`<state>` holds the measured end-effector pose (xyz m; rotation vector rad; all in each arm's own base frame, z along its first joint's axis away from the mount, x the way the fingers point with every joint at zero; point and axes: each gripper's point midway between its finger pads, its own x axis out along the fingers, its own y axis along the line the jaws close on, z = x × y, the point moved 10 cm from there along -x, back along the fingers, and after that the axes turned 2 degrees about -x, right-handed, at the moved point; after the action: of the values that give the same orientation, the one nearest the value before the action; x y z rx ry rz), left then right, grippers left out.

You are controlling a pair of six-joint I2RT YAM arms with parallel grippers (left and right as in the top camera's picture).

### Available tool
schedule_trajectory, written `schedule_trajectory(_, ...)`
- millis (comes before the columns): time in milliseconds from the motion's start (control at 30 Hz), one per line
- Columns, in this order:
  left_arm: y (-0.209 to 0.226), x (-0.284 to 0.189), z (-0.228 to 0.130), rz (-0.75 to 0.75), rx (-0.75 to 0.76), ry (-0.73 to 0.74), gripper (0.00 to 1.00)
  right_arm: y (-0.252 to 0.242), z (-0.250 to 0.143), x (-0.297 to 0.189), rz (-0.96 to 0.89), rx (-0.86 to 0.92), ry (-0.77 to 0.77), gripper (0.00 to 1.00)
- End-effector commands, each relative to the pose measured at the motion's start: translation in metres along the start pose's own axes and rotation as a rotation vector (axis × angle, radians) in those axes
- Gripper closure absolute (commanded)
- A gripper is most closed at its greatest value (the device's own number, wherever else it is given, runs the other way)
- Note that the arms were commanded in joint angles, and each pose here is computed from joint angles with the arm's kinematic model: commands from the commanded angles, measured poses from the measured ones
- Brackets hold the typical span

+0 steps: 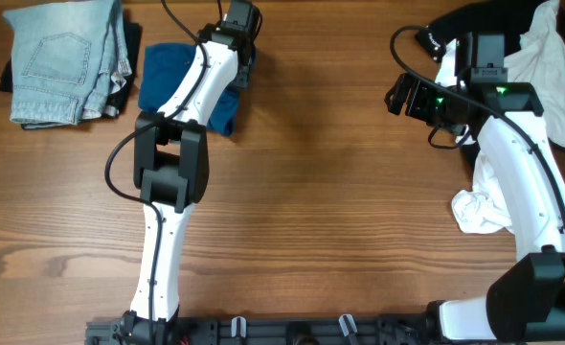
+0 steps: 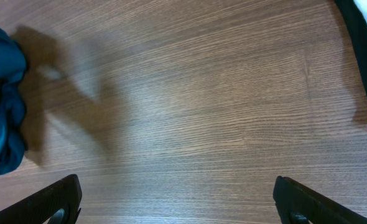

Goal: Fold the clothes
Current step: 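Carry the bundle with the left gripper onto the jeans stack top-left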

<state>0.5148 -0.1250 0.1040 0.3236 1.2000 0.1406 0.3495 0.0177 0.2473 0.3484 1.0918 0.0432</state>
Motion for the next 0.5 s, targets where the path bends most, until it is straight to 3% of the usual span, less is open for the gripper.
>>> schedule_trajectory(0, 0.008, 0.02, -0.025, -0.07, 0.009, 0.164, 0.96, -0.001, 0.002, 0.004, 0.0, -0.019, 0.004, 0.01)
schedule_trajectory(233, 0.118, -0.138, 0.019, -0.06, -0.191, -0.202, 0.96, 0.0, 0.003, 0.004, 0.003, -0.02, -0.004, 0.0)
schedule_trajectory(467, 0.209, -0.192, 0.016, 0.038, -0.257, -0.383, 0.96, 0.0, 0.003, 0.004, 0.003, -0.019, -0.003, 0.01)
